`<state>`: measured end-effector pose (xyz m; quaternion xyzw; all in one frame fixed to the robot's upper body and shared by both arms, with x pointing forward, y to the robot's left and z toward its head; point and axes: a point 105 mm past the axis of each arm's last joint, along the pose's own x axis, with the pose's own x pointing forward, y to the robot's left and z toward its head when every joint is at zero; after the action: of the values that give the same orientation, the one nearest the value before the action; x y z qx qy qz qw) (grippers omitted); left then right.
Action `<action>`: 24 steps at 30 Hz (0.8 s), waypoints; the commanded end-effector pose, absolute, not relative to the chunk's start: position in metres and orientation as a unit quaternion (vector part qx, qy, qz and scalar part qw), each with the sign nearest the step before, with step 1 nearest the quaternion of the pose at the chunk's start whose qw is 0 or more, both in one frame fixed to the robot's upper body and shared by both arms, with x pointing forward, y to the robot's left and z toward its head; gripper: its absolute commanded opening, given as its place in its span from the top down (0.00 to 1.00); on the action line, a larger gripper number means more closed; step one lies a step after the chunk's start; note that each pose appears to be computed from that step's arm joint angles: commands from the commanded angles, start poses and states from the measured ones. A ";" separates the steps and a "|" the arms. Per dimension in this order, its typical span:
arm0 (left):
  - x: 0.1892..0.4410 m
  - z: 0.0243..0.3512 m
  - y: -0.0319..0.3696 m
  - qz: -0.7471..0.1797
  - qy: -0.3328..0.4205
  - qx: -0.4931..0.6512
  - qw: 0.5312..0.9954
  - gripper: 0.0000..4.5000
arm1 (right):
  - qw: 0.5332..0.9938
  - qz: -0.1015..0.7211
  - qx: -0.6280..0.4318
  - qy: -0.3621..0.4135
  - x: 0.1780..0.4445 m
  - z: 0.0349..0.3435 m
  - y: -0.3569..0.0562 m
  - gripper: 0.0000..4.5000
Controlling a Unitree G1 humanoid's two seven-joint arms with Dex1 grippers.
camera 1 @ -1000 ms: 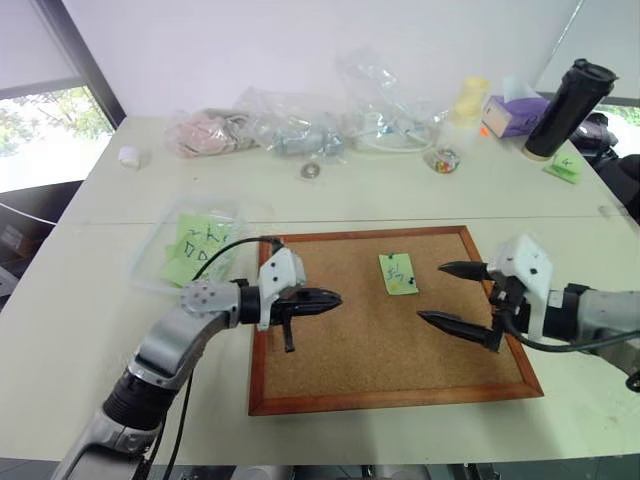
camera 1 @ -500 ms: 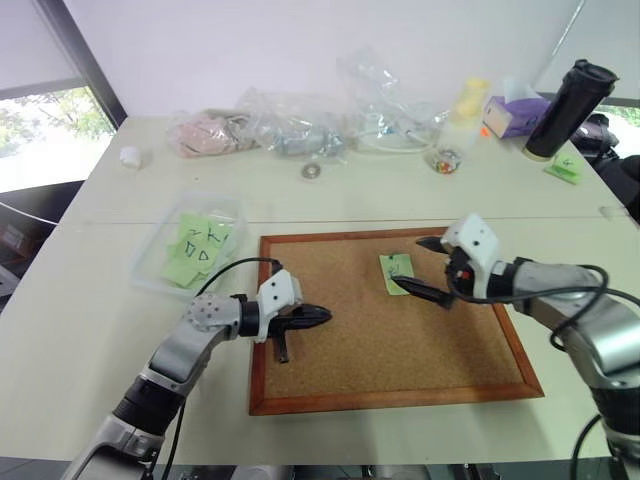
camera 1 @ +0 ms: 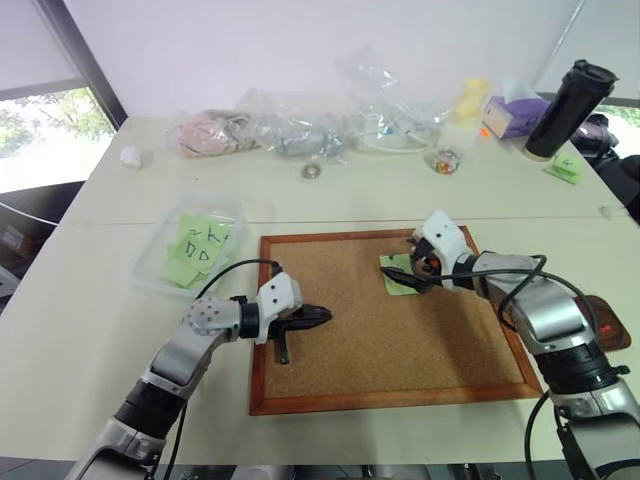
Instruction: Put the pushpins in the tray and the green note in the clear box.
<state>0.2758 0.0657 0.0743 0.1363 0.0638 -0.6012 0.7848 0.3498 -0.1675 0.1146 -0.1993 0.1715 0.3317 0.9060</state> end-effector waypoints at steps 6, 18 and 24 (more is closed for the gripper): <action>0.273 0.059 0.069 -0.590 0.093 0.144 0.789 1.00 | 0.911 0.326 -0.205 0.150 0.360 0.122 -0.163 0.63; 0.273 0.058 0.069 -0.588 0.095 0.142 0.791 1.00 | 0.921 0.315 -0.197 0.115 0.356 0.151 -0.170 0.99; 0.270 0.056 0.067 -0.592 0.100 0.140 0.787 1.00 | 0.940 0.290 -0.166 0.067 0.343 0.192 -0.187 0.99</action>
<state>0.2758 0.0647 0.0743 0.1365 0.0616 -0.5926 0.7915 0.3477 -0.1786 0.1622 -0.1632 0.1097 0.3065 0.9313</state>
